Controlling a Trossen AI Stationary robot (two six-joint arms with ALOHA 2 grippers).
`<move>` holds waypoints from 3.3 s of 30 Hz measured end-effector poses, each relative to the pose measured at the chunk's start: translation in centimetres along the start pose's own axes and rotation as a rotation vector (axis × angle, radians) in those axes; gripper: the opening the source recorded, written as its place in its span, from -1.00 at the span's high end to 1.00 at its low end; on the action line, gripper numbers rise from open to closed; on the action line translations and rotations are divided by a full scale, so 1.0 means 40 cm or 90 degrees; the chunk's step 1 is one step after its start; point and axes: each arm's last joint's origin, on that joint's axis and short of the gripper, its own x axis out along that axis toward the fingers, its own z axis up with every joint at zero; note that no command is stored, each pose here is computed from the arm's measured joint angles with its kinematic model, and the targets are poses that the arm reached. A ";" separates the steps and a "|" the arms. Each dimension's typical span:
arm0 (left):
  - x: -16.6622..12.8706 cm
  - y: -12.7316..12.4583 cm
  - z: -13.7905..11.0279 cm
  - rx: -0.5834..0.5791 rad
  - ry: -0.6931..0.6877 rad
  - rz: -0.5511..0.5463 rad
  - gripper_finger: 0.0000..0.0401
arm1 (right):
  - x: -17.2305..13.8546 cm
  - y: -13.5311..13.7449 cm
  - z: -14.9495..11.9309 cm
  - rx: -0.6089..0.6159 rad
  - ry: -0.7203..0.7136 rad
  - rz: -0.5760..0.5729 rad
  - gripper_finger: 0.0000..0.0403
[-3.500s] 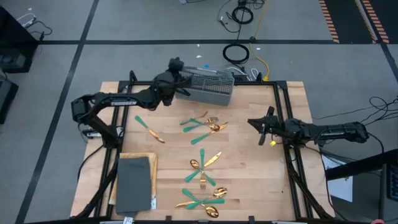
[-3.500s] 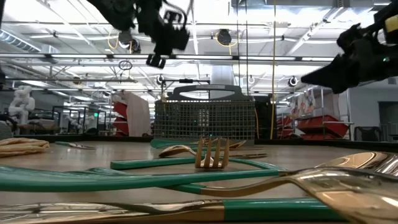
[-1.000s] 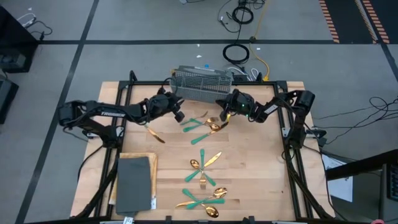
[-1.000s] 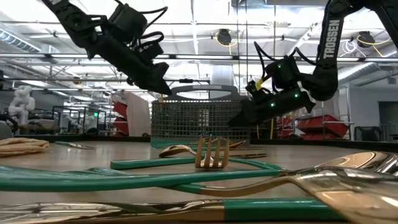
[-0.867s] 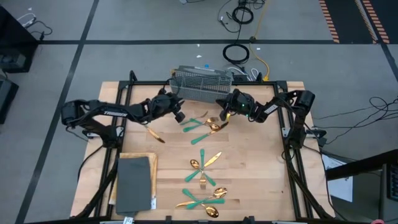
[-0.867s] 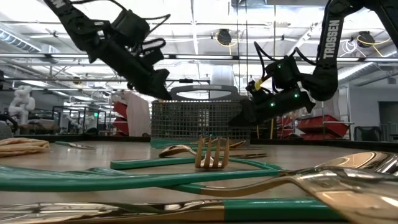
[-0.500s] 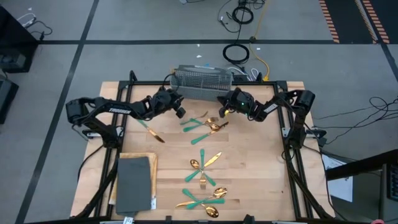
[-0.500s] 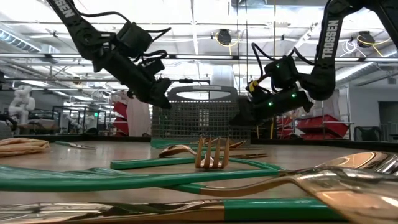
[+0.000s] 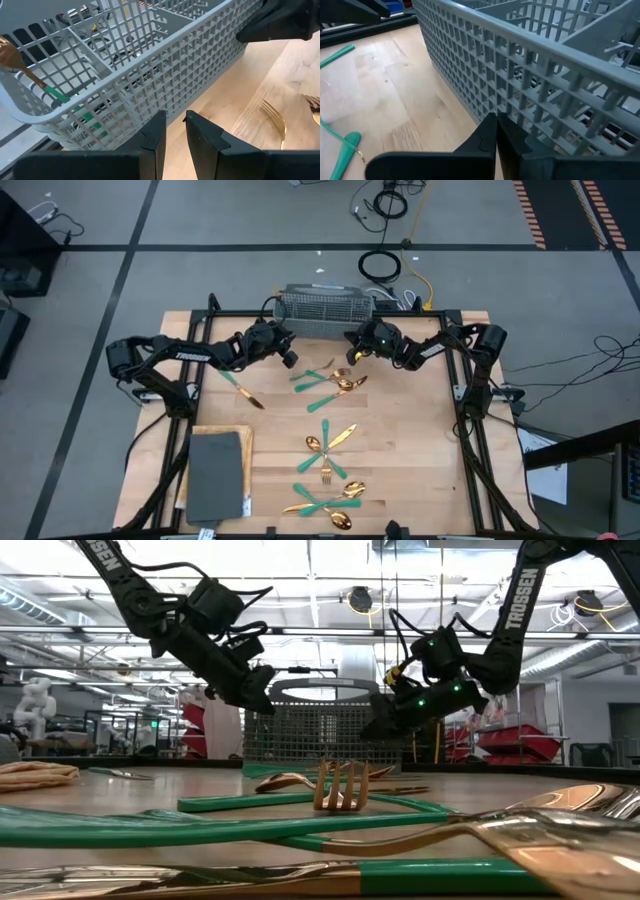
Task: Sort silverware
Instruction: Adjust the gray silverware basket, then put the green fork into the gray silverware basket
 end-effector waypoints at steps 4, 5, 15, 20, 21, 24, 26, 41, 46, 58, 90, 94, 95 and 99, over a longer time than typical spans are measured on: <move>0.000 0.000 0.000 0.000 0.000 0.000 0.60 | 0.000 -0.011 -0.002 0.021 0.005 -0.024 1.00; 0.000 0.000 0.000 0.000 0.000 0.000 0.60 | 0.000 -0.015 -0.003 0.026 0.009 -0.031 1.00; 0.000 -0.003 0.000 0.000 0.001 -0.024 0.60 | 0.000 -0.017 -0.007 0.028 0.020 -0.028 1.00; -0.002 -0.013 -0.001 -0.012 0.002 -0.060 0.60 | 0.000 0.003 -0.011 0.027 0.037 0.058 0.97; -0.003 -0.017 -0.001 -0.010 0.002 -0.065 0.60 | -0.001 0.007 -0.012 0.027 0.041 0.073 0.96; -0.010 -0.039 0.000 0.021 -0.002 -0.096 0.60 | -0.007 0.024 -0.010 0.024 0.057 0.120 0.91; -0.018 -0.059 0.000 0.061 -0.008 -0.113 0.60 | -0.014 0.039 -0.003 0.015 0.063 0.162 0.87; -0.072 -0.176 0.040 0.260 0.079 -0.127 0.60 | -0.163 0.147 0.084 -0.141 0.167 0.298 0.45; -0.061 -0.167 0.059 0.261 0.074 -0.136 0.59 | -0.188 0.155 0.063 -0.166 0.243 0.293 0.41; 0.057 -0.205 0.128 0.320 0.190 -0.223 0.35 | -0.221 0.200 0.018 -0.189 0.350 0.328 0.41; 0.235 -0.195 0.009 0.190 0.339 -0.252 0.28 | -0.264 0.249 -0.022 -0.211 0.442 0.367 0.41; 0.238 -0.195 0.007 0.191 0.339 -0.248 0.45 | -0.263 0.250 -0.021 -0.213 0.439 0.367 0.41; 0.238 -0.195 0.008 0.192 0.338 -0.246 0.54 | -0.263 0.250 -0.021 -0.213 0.439 0.367 0.41; 0.238 -0.193 0.010 0.194 0.335 -0.242 0.92 | -0.263 0.250 -0.021 -0.214 0.439 0.367 0.41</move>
